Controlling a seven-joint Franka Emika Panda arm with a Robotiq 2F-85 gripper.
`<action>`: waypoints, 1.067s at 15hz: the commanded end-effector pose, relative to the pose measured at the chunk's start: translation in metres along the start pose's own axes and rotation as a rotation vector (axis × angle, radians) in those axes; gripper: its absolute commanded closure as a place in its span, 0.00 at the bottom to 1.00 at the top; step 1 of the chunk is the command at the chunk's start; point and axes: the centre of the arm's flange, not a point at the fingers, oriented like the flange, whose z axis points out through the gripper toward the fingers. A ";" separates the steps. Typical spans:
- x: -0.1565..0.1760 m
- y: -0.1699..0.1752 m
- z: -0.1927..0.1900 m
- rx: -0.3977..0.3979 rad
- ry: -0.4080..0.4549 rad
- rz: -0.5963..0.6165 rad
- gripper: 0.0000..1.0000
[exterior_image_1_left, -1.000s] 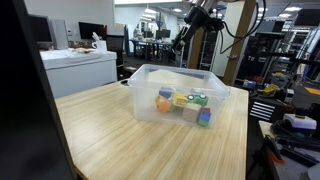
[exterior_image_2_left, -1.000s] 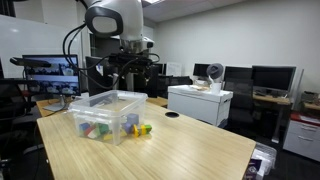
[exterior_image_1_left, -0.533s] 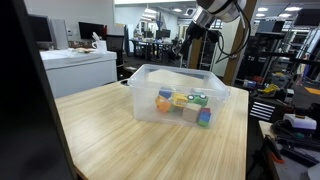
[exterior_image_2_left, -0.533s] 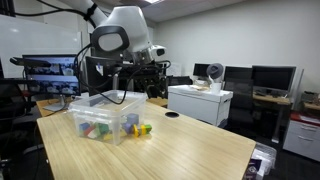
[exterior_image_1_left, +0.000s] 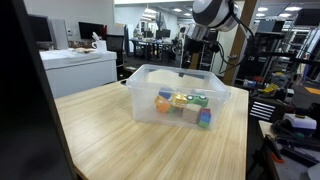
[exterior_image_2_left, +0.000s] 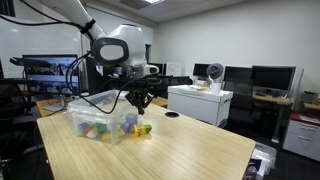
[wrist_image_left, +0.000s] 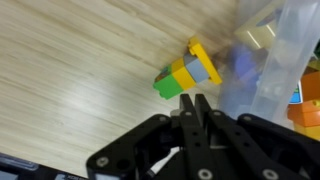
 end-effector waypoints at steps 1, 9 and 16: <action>0.000 -0.031 -0.007 0.108 -0.043 -0.098 1.00; 0.006 -0.029 0.004 0.033 -0.002 -0.128 1.00; -0.002 0.000 0.037 -0.102 0.034 -0.004 0.41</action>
